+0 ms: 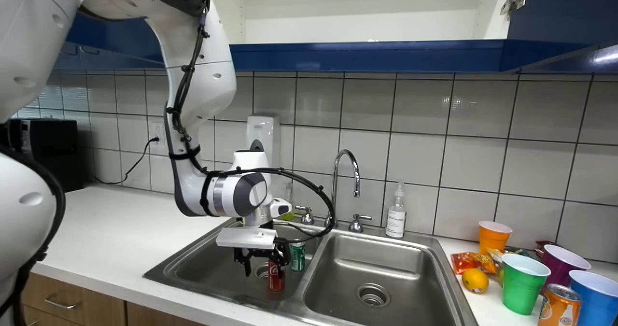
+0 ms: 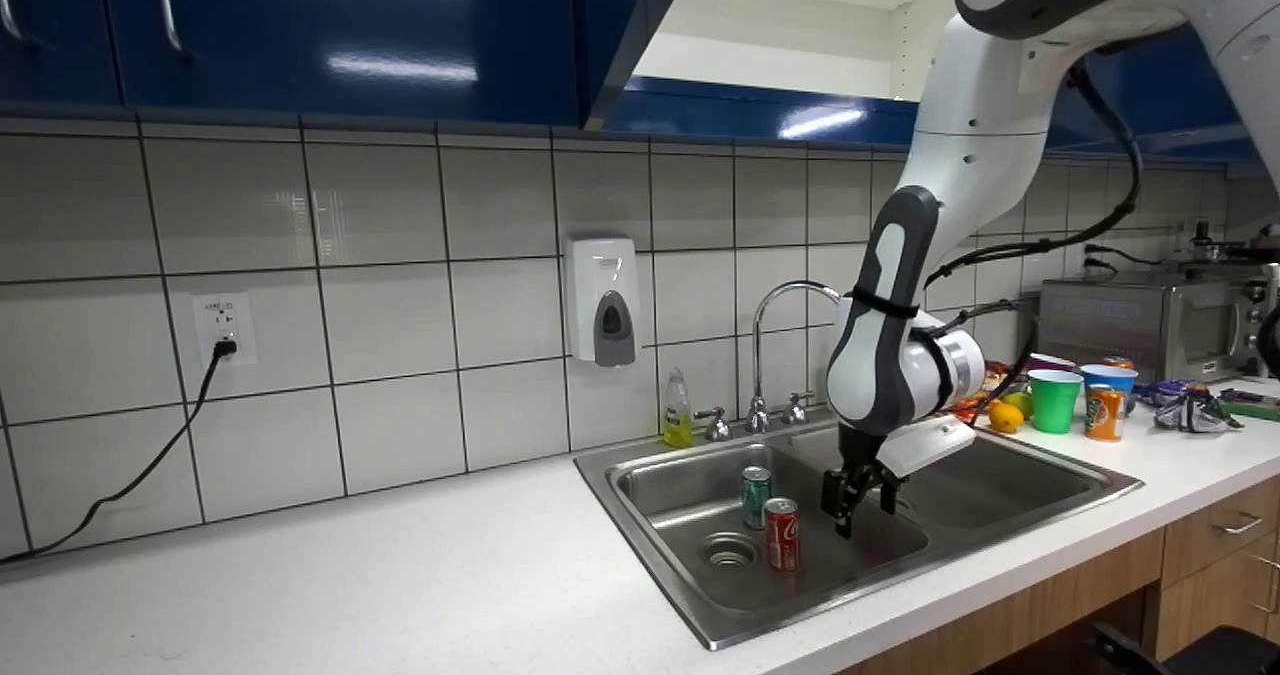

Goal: Move the Cola can to the open cabinet

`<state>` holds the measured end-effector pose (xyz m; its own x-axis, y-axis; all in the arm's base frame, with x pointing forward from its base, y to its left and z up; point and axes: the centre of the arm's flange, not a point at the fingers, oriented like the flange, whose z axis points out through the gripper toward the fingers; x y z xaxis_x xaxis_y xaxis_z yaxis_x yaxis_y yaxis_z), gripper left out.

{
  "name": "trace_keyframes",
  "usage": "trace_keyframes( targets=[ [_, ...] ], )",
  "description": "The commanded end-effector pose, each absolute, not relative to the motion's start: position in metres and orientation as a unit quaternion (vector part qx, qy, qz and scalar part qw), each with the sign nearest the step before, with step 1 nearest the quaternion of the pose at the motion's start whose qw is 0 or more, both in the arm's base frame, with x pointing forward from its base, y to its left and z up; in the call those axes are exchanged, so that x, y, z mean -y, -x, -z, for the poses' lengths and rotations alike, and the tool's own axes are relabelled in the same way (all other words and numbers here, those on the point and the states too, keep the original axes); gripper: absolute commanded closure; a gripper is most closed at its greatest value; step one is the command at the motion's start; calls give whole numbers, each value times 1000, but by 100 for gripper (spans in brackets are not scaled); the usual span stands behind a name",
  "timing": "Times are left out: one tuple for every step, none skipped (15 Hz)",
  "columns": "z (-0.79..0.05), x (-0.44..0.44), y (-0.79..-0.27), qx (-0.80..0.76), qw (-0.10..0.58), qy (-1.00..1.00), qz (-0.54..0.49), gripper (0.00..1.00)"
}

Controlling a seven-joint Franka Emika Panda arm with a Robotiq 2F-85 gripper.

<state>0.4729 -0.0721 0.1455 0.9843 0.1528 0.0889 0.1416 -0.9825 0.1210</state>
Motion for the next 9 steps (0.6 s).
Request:
trace_keyframes(
  targets=[
    [-130,63,-488,-72,71,-992,-69,0],
    [-127,62,-490,-72,72,-992,-72,0],
    [-124,60,-493,-72,73,-992,-76,0],
    [-122,59,-495,-69,75,-992,-80,0],
    [-120,58,-498,-67,78,-991,-84,0],
    [-117,58,-501,-64,81,-991,-87,0],
    [-115,58,-503,-62,83,-991,-91,0],
    [-113,58,-507,-60,88,-990,-96,0],
    [-111,59,-510,-58,92,-989,-100,0]
  ],
)
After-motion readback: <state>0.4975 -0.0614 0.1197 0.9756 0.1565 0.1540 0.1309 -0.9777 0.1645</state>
